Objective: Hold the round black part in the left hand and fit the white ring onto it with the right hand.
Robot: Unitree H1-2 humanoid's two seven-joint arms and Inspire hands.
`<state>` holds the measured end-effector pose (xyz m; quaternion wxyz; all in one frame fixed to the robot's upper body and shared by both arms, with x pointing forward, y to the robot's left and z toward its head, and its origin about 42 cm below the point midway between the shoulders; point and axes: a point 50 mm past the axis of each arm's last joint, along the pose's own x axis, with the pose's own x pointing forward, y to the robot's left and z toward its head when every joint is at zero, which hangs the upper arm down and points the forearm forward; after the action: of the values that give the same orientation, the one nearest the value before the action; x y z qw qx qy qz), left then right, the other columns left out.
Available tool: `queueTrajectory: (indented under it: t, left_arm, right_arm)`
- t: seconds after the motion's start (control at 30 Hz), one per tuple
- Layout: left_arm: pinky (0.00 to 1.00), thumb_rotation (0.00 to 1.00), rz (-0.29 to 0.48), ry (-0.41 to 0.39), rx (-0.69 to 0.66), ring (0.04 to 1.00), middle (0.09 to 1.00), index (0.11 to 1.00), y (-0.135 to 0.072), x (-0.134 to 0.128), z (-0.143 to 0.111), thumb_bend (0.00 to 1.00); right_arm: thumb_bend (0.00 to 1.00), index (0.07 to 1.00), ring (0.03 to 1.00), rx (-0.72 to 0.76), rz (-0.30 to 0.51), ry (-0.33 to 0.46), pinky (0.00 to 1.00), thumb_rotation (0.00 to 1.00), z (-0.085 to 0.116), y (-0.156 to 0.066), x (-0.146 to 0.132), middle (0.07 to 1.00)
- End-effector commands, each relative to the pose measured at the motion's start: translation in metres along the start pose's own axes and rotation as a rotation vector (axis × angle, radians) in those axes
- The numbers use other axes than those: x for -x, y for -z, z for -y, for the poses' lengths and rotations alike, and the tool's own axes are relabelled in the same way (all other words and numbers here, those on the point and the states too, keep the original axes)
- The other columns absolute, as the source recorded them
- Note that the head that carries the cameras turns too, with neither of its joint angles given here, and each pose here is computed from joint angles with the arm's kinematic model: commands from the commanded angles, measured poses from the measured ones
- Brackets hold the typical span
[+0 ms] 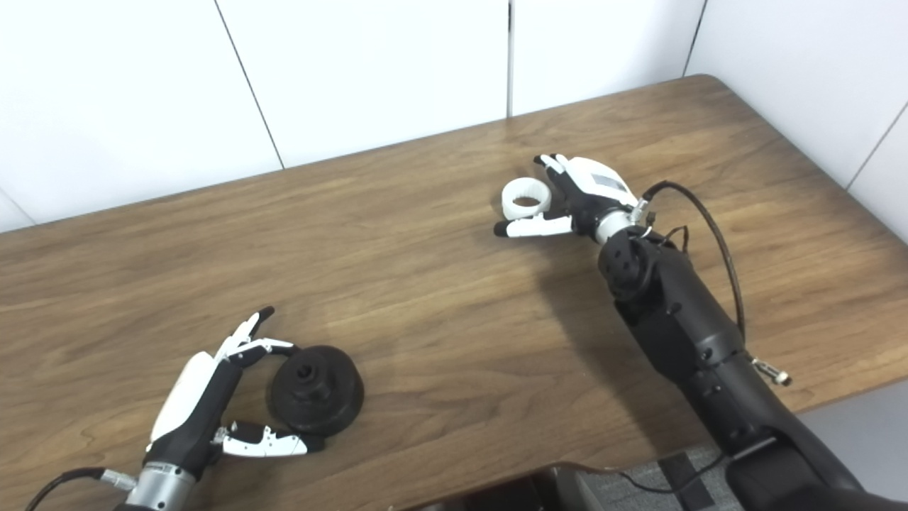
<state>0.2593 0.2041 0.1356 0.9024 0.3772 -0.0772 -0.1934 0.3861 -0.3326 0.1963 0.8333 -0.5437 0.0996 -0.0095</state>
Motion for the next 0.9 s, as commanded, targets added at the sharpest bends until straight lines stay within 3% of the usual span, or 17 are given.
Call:
queueTrajectory:
  t: [0.0, 0.6, 0.87]
  left_arm:
    - [1.00, 0.20, 0.037, -0.017, -0.025, 1.000, 1.000, 0.554, -0.008, -0.001, -0.008, 0.91]
    - [1.00, 0.20, 0.035, -0.019, -0.024, 1.000, 1.000, 0.552, -0.011, -0.002, -0.011, 0.91]
    - [1.00, 0.20, 0.042, -0.025, -0.028, 1.000, 1.000, 0.551, -0.012, -0.002, -0.011, 0.92]
  right_arm:
    - [1.00, 0.931, 1.000, 0.019, 0.038, 0.064, 0.96, 0.68, 0.025, -0.013, -0.006, 1.000]
    - [1.00, 0.868, 1.000, 0.067, 0.052, 0.079, 0.92, 0.58, 0.013, -0.016, -0.006, 1.000]
    - [0.86, 0.758, 0.982, 0.029, 0.073, 0.163, 0.90, 0.45, 0.005, -0.016, -0.004, 0.987]
